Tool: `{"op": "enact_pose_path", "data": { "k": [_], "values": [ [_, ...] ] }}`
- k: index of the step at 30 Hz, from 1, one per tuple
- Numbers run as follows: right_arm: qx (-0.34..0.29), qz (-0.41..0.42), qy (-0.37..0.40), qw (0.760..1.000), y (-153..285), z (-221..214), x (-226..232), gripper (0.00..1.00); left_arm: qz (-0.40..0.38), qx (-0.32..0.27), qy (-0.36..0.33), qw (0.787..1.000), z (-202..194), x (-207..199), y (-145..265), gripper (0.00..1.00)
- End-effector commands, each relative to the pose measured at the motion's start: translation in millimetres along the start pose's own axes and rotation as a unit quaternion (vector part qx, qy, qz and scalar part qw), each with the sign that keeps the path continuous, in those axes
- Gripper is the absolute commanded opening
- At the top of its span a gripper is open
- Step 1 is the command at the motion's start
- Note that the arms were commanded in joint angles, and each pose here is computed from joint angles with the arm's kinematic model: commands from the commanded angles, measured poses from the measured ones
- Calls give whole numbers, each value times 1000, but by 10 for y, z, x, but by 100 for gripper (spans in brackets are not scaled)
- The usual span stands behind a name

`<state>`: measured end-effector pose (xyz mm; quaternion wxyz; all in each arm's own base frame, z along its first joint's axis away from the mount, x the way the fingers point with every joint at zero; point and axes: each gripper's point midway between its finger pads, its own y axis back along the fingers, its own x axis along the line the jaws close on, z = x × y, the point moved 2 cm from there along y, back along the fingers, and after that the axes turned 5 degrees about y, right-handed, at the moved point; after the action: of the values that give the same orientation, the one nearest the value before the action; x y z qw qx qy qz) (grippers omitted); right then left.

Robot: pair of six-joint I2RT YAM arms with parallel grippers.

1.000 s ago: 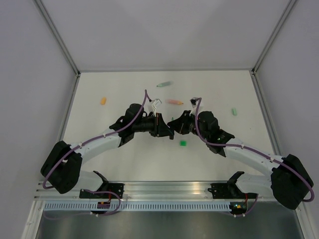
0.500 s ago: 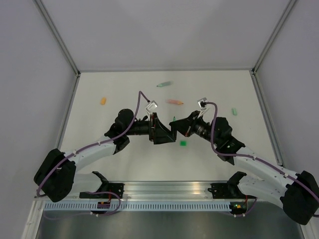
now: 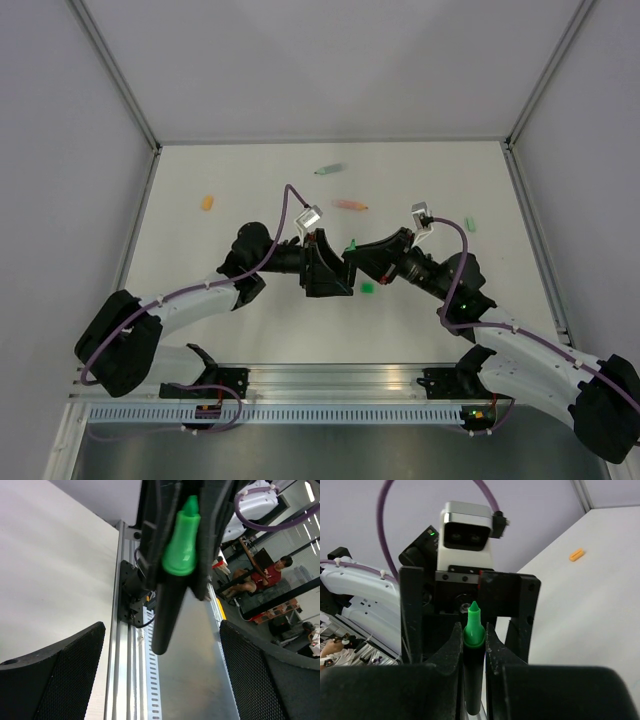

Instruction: Insert the pens into the pen caps

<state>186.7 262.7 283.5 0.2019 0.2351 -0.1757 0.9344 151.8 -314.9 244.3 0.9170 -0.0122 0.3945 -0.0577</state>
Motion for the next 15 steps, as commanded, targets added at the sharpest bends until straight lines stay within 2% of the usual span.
{"op": "enact_pose_path", "data": {
  "k": [1,3,4,12,13,14,15],
  "values": [
    [-20,42,12,999,-4,114,174,0,15,2,9,1000,132,-3,-70,100],
    [-22,39,16,999,0,133,173,0,33,-6,11,999,173,12,-68,91],
    [-20,34,15,999,5,120,154,0,39,-8,12,999,166,18,-56,99],
    [-27,24,20,999,25,133,129,0,33,-14,-48,998,214,-219,-26,99],
    [-31,27,21,999,27,143,137,0,31,-14,-54,998,203,-232,-26,97],
    [-30,27,17,999,29,136,136,0,22,-12,-60,998,190,-287,-40,85],
    [-30,29,16,999,28,130,137,0,17,-9,-64,998,188,-310,-52,81]
  ]
}}
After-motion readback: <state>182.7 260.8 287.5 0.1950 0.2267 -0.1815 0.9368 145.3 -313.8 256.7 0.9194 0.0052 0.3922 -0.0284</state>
